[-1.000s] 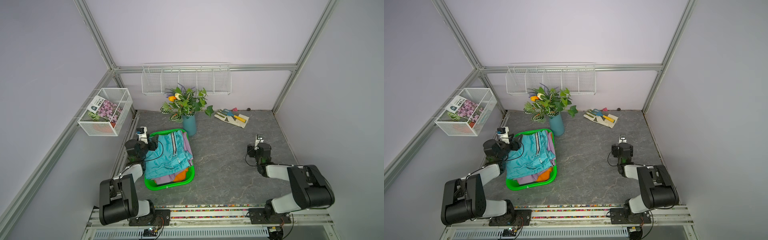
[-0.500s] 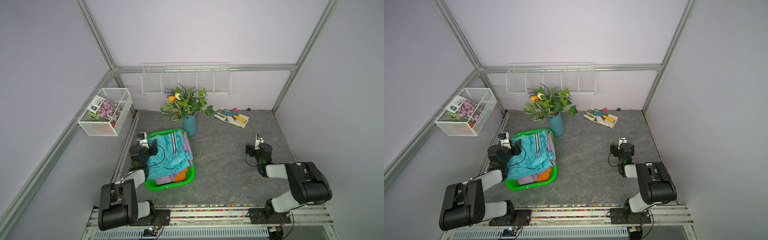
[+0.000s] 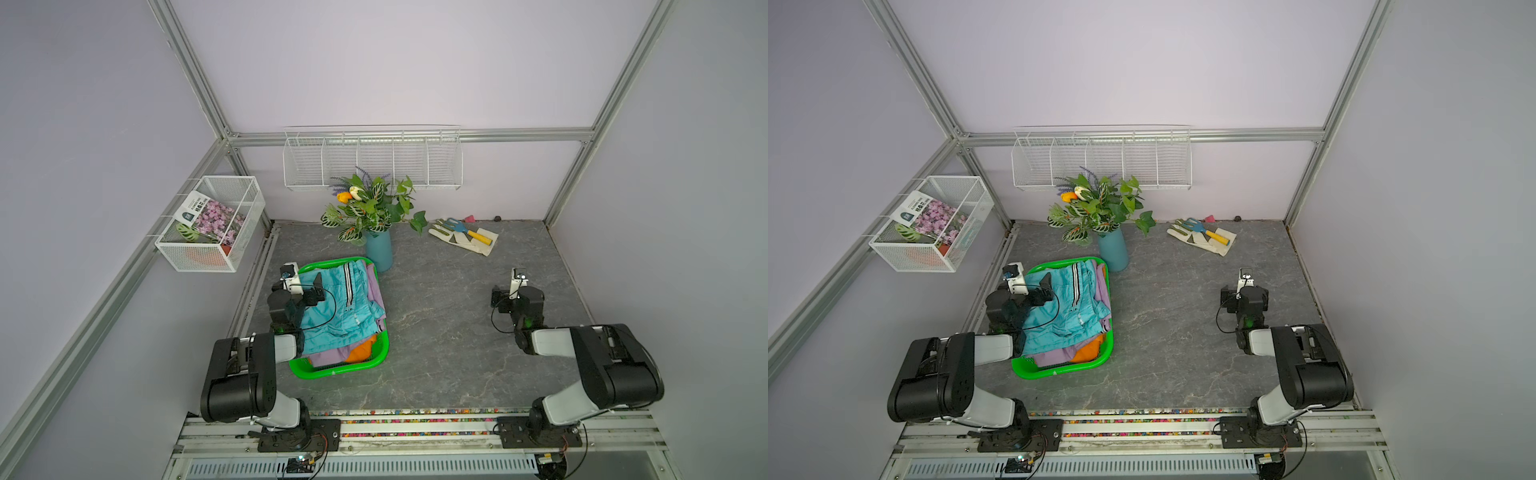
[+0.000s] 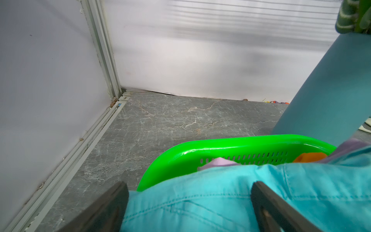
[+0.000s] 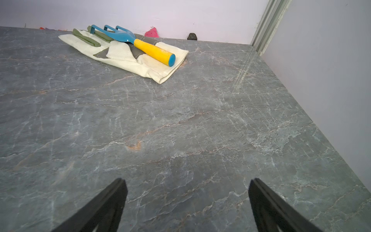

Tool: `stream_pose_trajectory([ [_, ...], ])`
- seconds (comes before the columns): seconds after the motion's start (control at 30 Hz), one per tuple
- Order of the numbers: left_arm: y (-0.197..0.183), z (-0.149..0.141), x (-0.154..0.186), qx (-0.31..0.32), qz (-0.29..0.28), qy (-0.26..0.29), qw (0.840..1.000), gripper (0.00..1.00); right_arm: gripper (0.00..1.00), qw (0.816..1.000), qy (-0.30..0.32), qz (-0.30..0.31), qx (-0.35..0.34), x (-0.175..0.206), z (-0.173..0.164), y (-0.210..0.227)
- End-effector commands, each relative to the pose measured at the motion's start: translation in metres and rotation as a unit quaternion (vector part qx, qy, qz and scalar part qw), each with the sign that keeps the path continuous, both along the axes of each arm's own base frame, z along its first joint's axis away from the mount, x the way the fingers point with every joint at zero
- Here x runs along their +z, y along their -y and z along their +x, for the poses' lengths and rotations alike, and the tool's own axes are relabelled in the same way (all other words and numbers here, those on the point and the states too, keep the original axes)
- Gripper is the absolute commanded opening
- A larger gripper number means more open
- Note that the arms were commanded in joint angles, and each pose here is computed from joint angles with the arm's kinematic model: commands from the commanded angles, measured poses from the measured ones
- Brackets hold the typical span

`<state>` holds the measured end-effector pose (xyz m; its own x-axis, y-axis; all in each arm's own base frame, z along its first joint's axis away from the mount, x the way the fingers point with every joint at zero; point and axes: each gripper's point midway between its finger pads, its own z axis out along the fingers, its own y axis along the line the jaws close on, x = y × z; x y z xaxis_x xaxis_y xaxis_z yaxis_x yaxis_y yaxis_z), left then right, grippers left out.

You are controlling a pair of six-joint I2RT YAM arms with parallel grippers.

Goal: Put the folded long pants in the basket
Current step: Reset both arms

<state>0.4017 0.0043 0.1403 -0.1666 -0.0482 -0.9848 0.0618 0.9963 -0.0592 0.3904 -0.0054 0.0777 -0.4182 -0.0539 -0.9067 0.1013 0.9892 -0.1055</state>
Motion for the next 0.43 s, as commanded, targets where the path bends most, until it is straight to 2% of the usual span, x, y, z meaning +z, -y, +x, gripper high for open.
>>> stream_pose_trajectory([
  [0.0, 0.0035, -0.0033, -0.0207, -0.003, -0.004, -0.040, 0.999, 1.00, 0.99, 1.000, 0.021, 0.005, 0.002, 0.0129, 0.0044, -0.0004],
  [0.4, 0.0041, -0.0033, -0.0208, -0.003, -0.004, -0.041, 0.999, 1.00, 0.99, 1.000, 0.017, 0.013, 0.009, 0.0123, 0.0047, -0.0009],
])
